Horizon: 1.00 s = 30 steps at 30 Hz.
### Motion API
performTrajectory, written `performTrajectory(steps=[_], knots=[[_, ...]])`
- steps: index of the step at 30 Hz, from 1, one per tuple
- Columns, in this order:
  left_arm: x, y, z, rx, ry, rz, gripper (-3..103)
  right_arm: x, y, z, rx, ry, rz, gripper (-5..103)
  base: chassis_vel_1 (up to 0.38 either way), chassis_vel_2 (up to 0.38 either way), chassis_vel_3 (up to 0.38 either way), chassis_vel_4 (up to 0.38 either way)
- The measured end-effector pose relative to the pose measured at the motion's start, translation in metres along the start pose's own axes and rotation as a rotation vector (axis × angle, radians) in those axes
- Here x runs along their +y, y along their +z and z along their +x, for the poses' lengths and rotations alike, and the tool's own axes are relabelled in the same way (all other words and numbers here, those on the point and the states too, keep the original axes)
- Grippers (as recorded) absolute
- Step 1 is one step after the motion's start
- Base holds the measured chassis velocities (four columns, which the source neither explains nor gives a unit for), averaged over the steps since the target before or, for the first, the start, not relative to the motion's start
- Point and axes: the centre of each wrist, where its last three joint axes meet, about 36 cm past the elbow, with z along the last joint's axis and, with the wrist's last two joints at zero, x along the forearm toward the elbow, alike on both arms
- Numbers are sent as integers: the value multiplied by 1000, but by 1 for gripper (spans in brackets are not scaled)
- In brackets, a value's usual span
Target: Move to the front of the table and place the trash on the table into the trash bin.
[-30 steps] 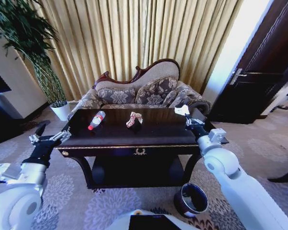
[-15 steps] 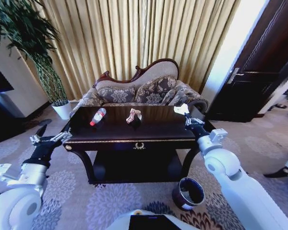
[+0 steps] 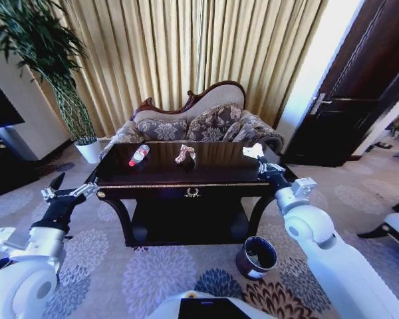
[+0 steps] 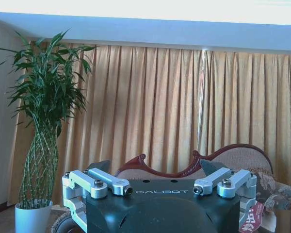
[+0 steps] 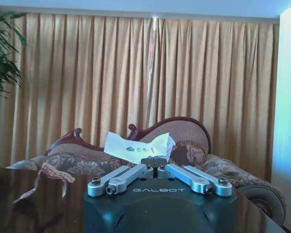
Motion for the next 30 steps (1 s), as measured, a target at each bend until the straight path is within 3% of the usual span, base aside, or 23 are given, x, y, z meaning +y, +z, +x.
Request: performTrajectory(steps=[7,13,17,22,28,30], knots=[[0,1,1,3,-3,1,100,-10,28,6,41,32,19,0,24,-26,-24,29],[3,0,2,-14,-18,-2,100,-46,97,18,192,166,39,0,0,0,0,0],[4,-1,3,-18,-22,-4,100,-57,140,46,279,227,56,0,0,0,0,0],[3,-1,2,-22,-21,2,100,-64,192,78,396,261,72,0,0,0,0,0],[1,1,2,-22,-18,13,100,-57,245,70,500,246,70,0,0,0,0,0],[1,1,2,-22,-19,13,100,-57,277,57,537,252,121,0,0,0,0,0]])
